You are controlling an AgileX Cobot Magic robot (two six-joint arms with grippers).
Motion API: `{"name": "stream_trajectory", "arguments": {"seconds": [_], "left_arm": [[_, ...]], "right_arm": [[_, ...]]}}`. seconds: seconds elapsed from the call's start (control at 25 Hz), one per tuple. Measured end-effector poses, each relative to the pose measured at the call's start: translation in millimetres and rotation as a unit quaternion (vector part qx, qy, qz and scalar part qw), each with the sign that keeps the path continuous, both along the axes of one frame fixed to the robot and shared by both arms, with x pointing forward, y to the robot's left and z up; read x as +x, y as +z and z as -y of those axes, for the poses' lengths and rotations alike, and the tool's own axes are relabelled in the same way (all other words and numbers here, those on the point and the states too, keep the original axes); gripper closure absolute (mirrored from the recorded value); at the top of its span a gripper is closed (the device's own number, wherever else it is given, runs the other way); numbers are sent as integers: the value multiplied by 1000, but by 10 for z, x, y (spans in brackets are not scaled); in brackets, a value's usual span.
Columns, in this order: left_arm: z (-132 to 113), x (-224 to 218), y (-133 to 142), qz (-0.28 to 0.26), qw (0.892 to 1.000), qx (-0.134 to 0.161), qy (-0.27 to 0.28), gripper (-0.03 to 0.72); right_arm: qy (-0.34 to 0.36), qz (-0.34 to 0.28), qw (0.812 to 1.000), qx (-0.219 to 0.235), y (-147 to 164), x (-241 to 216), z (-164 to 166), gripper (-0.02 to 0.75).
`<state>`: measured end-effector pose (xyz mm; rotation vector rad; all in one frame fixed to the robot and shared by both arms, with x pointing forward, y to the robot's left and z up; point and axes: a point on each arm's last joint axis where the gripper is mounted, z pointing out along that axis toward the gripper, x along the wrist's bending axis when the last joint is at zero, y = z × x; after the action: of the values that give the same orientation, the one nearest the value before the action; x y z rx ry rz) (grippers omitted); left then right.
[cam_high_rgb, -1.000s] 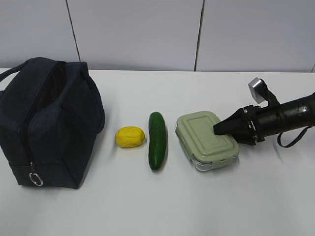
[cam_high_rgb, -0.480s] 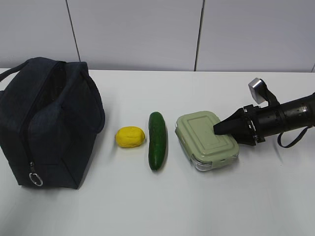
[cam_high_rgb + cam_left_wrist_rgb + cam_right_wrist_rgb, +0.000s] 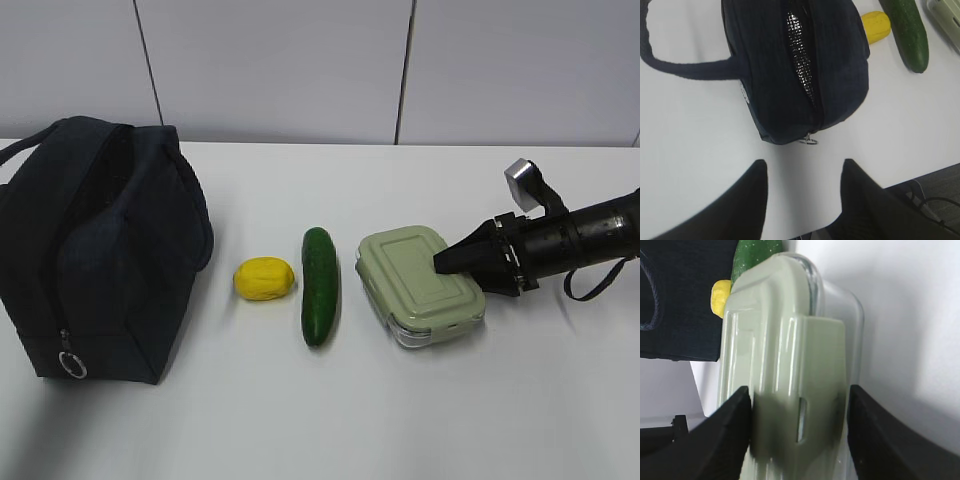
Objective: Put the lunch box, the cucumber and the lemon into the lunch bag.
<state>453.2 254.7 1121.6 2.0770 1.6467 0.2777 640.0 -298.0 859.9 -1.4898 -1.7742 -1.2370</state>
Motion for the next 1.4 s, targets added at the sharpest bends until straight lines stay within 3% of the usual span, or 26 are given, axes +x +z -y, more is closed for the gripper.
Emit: {"name": "stream_trajectory", "arguments": {"seconds": [0.32,0.56,0.8,1.24,1.4], "left_arm": [[47,826,-268,-54,997,49,-1,362],[-64,1209,-352,-63,996,58,11,362],[-123,1263,-488,-118,991,68,-5,362],[-64,1257,-487,-122,991,38,-30,362],[-65,1260,-493,-122,991,40,-33,362]], "right_arm": [[-2,-4,1000,1,0,0,0,296],[-2,-5,1000,2,1,-1,-1,297],[-3,-7,1000,2,1,-1,-1,297],[-3,-8,1000,2,1,-1,-1,297],[-4,-8,1000,2,1,-1,-1,297]]}}
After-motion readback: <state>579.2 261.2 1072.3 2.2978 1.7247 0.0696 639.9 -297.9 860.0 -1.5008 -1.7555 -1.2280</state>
